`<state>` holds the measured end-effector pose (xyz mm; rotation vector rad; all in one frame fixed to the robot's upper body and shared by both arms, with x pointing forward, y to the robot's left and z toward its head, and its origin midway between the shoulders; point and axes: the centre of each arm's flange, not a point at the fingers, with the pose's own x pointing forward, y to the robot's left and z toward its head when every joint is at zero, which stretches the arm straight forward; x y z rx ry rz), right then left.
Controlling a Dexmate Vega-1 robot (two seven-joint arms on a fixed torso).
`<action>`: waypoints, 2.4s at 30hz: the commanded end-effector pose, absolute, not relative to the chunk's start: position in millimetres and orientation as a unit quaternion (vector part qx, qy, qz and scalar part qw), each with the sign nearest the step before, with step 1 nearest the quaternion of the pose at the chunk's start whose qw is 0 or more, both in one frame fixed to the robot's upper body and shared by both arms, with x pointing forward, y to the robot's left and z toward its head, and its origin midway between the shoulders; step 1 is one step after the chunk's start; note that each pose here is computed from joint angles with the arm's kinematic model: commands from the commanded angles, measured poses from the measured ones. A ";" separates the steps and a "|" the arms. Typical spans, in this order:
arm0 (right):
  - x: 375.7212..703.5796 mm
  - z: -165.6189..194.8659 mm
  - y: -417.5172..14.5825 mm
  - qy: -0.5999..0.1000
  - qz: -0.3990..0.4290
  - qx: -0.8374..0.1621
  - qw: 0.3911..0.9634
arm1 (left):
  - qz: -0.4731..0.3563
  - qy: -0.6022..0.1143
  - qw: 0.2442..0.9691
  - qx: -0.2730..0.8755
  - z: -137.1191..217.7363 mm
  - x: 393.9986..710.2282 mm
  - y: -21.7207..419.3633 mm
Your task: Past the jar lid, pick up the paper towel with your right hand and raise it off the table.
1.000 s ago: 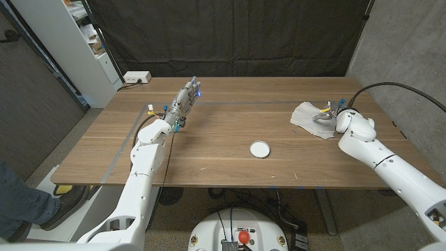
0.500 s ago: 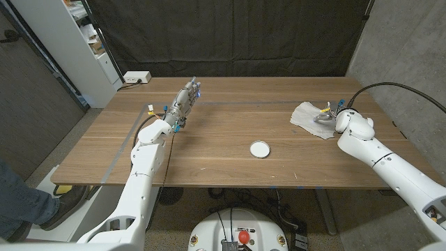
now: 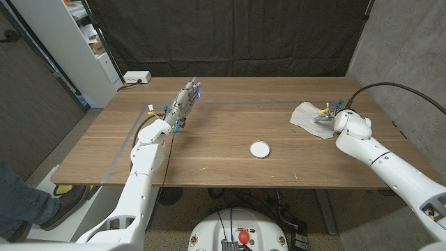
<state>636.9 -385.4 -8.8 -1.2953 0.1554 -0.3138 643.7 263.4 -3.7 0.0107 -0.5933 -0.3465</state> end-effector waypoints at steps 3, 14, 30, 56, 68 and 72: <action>638.7 -11.1 -384.2 0.087 -0.147 -0.603 0.780 | -0.170 -0.291 0.941 0.007 -3.3 642.5 266.3; 638.3 -10.5 -382.6 0.085 -0.154 -0.607 0.775 | -0.173 -0.289 0.942 0.004 -4.2 643.7 265.0; 639.5 -15.7 -379.5 0.080 -0.158 -0.610 0.772 | -0.173 -0.290 0.941 0.002 -7.0 640.2 264.0; 642.3 -22.0 -375.8 0.066 -0.172 -0.611 0.770 | -0.172 -0.292 0.941 0.000 -9.7 635.9 262.2; 639.8 -25.2 -377.5 0.049 -0.184 -0.611 0.769 | -0.174 -0.290 0.941 0.001 -10.5 634.9 259.0; 639.4 -26.2 -376.9 0.047 -0.188 -0.609 0.769 | -0.174 -0.291 0.941 0.002 -9.6 634.4 258.7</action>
